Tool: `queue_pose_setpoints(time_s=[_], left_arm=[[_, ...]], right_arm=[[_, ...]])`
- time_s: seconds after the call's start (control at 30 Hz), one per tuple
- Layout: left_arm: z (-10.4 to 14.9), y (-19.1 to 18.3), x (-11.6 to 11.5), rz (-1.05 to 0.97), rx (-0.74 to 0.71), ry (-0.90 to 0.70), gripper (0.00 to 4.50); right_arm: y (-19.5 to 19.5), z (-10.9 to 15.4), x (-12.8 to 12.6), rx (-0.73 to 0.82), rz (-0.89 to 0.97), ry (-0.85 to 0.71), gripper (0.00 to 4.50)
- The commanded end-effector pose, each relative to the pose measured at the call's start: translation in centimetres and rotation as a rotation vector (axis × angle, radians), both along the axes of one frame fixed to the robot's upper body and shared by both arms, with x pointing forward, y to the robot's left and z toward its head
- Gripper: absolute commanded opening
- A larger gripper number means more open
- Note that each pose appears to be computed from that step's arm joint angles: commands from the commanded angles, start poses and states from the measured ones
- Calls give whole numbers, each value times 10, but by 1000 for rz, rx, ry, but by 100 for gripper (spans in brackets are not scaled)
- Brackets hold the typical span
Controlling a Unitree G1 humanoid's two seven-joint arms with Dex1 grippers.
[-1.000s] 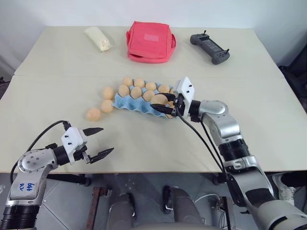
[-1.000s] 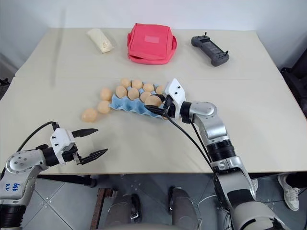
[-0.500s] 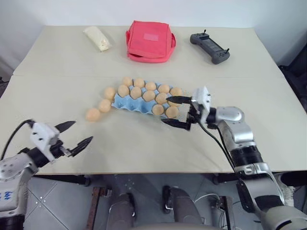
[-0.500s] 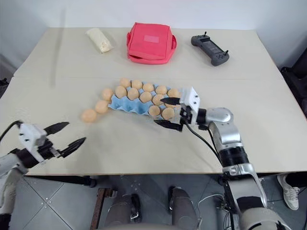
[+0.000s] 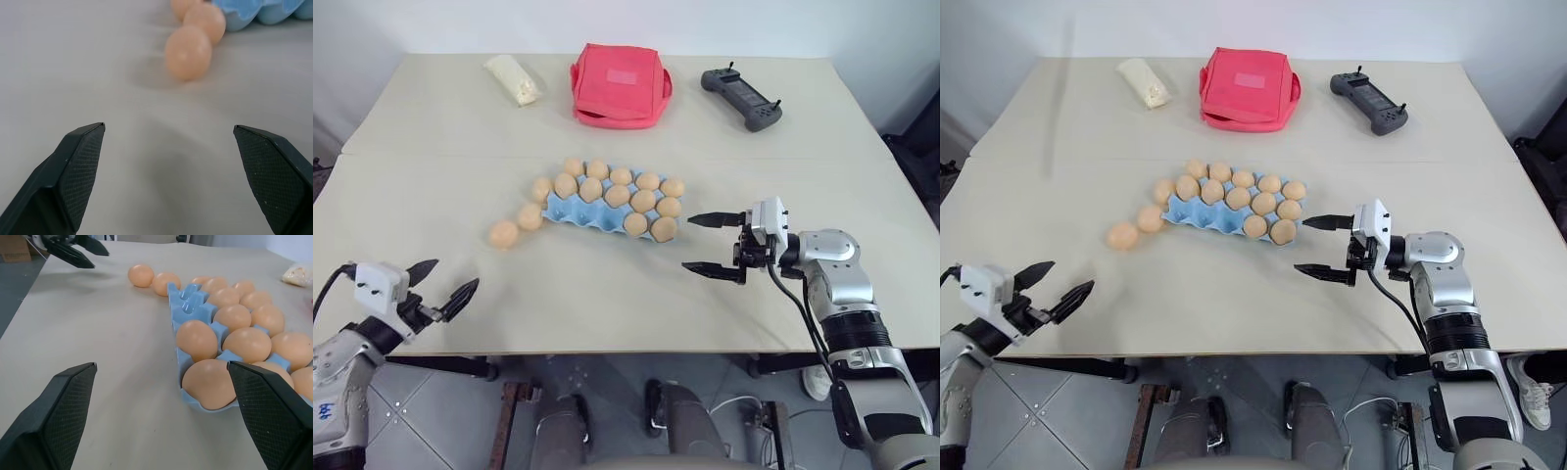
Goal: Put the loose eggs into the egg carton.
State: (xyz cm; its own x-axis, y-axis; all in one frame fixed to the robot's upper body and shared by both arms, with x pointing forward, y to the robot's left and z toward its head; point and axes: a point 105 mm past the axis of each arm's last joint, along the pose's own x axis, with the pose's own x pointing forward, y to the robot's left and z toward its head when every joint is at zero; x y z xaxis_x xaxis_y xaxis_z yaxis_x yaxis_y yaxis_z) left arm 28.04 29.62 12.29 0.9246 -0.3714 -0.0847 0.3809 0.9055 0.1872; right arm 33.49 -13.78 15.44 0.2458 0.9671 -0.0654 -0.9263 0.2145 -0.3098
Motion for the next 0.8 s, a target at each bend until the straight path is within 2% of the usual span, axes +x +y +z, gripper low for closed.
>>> queue_pose_setpoints(time_s=[0.03,0.23,0.37,0.47,0.63,0.8], left_arm=[[10,-14,20,-34,29,-56,450],[11,-27,63,-33,19,-77,450],[3,-38,74,-77,24,-45,450],[4,-38,74,-90,26,-48,386],[9,-31,66,-111,30,-43,226],[43,-63,48,-298,-31,-117,226]], right_arm=[[2,8,-3,46,20,-31,446],[9,7,-6,65,20,-35,446],[14,12,-7,108,-2,-41,446],[17,17,-9,130,-16,-47,450],[21,21,-11,138,-29,-49,450],[19,22,-12,131,-53,-47,450]])
